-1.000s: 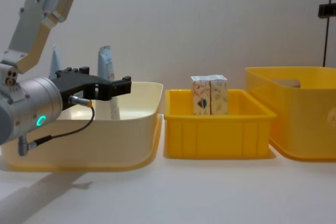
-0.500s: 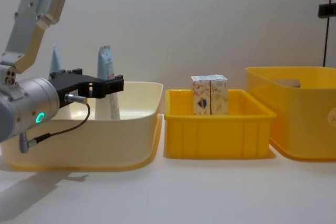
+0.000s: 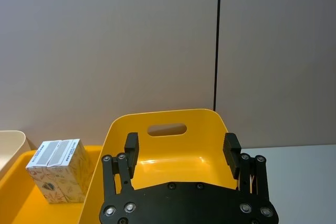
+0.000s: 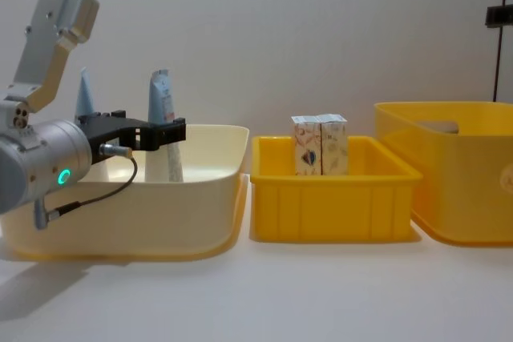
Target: Bimanual collaborative sorting of washing and personal care products
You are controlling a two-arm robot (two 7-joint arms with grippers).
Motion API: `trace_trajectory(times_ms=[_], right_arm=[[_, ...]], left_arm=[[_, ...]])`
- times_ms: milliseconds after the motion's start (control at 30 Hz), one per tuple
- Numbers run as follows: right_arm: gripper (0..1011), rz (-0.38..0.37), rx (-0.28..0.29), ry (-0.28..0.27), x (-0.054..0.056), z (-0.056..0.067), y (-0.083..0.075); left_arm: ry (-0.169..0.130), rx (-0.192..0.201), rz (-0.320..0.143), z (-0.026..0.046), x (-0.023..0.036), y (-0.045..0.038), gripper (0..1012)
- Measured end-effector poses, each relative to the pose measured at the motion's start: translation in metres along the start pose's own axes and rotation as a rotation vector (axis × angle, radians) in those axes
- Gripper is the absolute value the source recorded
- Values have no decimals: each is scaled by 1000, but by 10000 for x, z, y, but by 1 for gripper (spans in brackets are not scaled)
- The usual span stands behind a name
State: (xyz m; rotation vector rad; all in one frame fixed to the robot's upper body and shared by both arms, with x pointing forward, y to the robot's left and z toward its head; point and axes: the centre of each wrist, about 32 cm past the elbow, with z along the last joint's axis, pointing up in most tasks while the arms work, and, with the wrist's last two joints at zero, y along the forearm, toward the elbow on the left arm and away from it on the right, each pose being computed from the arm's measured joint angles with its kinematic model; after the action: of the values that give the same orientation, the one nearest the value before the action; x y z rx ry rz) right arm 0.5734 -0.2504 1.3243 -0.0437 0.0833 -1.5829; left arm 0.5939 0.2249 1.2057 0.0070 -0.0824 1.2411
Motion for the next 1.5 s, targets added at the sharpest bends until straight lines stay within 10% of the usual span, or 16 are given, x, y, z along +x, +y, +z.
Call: trace_trajectory(times_ms=[767, 1500], right_arm=[[1001, 0, 0, 0, 0, 0, 0], [1001, 0, 0, 0, 0, 0, 0]], left_arm=[[19, 8, -26, -32, 166, -223, 962], [23, 8, -31, -36, 193, -260, 315]])
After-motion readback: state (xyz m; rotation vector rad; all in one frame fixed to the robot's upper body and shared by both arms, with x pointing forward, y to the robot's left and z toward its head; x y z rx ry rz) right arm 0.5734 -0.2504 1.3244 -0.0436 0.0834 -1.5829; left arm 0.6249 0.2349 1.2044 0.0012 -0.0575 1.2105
